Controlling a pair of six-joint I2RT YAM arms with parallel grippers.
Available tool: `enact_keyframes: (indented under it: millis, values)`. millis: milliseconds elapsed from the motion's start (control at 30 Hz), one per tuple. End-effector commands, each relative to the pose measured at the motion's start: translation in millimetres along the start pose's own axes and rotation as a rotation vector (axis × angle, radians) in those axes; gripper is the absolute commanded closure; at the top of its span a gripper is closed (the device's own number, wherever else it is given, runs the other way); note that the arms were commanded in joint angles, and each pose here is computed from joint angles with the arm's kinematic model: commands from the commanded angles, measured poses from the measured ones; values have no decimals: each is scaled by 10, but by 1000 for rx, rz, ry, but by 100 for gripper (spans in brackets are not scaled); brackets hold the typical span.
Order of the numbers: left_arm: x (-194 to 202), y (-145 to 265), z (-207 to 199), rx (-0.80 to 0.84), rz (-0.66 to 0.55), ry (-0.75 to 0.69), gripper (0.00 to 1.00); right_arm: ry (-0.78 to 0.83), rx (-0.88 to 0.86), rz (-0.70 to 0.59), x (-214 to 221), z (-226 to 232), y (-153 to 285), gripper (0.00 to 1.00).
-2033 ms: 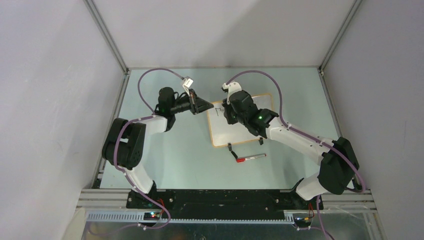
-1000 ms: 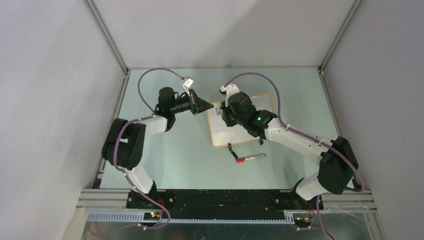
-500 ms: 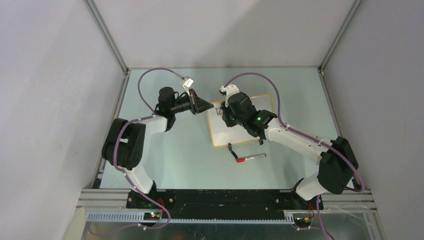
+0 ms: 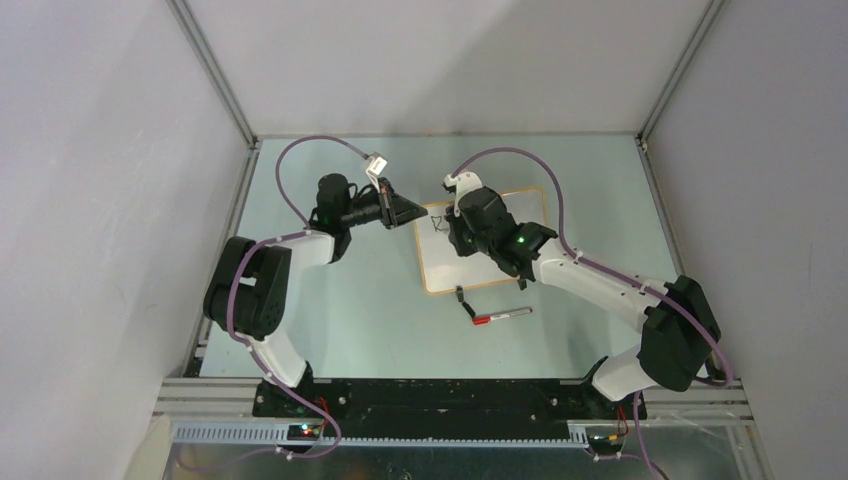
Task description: Write a sentence on the whiteboard
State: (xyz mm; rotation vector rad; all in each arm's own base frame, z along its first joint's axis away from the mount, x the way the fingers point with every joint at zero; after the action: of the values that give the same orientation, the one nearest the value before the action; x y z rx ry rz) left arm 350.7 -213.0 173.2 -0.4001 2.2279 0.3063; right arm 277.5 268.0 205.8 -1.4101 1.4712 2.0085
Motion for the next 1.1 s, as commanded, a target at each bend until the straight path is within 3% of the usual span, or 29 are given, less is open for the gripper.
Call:
enact_keyframes:
  millis: [0, 333, 767, 1067]
  values:
    - [58, -38, 96, -74, 15, -53, 95, -11, 52, -8, 7, -115, 44, 100]
    - [56, -39, 101, -77, 16, -53, 95, -21, 17, -48, -71, -87, 126, 100]
    - [54, -40, 98, -81, 16, -56, 94, -32, -5, -293, -492, -159, 519, 100]
    - [62, -44, 92, -84, 16, -62, 94, -59, 17, -276, -476, -274, 393, 100]
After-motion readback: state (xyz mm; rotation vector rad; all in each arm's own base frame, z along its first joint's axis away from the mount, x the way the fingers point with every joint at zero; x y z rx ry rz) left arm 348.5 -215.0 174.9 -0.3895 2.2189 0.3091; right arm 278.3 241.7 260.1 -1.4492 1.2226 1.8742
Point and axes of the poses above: each gripper's point midway between its finger pads, its own y axis back along the fingers, its own z axis along the line the jaws close on, x = y × z, the point moved 5 cm from there along y, back along the fingers, and after that the axes turned 5 degrees about y, right-handed, at the moved point
